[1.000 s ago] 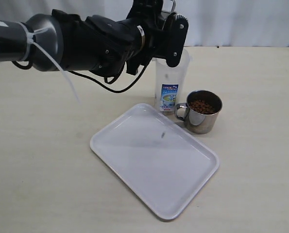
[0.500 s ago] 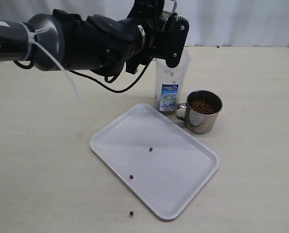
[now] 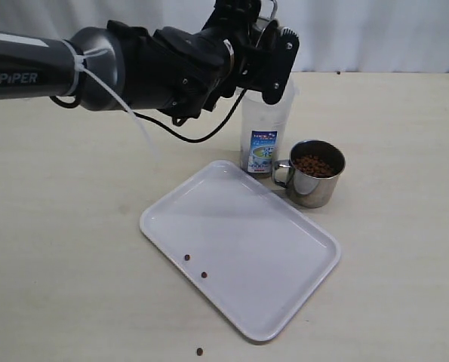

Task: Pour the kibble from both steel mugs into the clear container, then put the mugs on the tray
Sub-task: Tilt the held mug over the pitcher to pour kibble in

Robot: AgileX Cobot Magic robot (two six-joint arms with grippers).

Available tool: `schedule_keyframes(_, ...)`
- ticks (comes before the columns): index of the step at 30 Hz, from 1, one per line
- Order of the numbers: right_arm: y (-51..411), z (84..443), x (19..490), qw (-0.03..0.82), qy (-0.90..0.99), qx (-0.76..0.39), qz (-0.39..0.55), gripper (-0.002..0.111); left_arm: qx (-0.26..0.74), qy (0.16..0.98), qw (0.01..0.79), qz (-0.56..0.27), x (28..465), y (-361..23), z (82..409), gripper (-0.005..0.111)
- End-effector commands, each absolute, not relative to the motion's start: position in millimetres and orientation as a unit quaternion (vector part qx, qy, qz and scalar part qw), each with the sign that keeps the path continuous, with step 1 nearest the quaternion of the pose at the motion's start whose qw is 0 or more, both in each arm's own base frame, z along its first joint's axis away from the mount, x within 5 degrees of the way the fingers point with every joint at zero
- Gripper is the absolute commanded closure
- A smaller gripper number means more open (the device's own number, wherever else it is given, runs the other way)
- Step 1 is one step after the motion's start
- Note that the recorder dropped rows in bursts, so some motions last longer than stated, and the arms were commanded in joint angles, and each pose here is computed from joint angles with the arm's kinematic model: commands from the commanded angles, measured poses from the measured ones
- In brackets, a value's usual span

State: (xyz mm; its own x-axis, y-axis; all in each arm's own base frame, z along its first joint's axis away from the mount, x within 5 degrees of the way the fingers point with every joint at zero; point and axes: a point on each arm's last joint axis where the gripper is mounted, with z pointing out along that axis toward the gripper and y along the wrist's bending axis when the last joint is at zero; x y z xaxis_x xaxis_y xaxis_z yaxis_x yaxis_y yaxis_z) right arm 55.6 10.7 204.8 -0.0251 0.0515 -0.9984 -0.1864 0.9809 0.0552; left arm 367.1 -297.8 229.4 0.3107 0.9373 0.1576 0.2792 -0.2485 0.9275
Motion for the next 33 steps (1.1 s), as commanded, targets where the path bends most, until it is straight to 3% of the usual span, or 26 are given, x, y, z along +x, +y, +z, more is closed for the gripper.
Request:
schedule_keyframes(1,10.9,204.0,55.4,0.697,0.710,-0.052,0.084,0.103,0.691,0.425,0.423,0.403,366.6,-299.0,237.2,0.107)
schedule_keyframes(33,10.9,204.0,55.4,0.697,0.710,-0.052,0.084,0.103,0.718,0.379,0.396,0.430,366.6,-299.1,237.2,0.107)
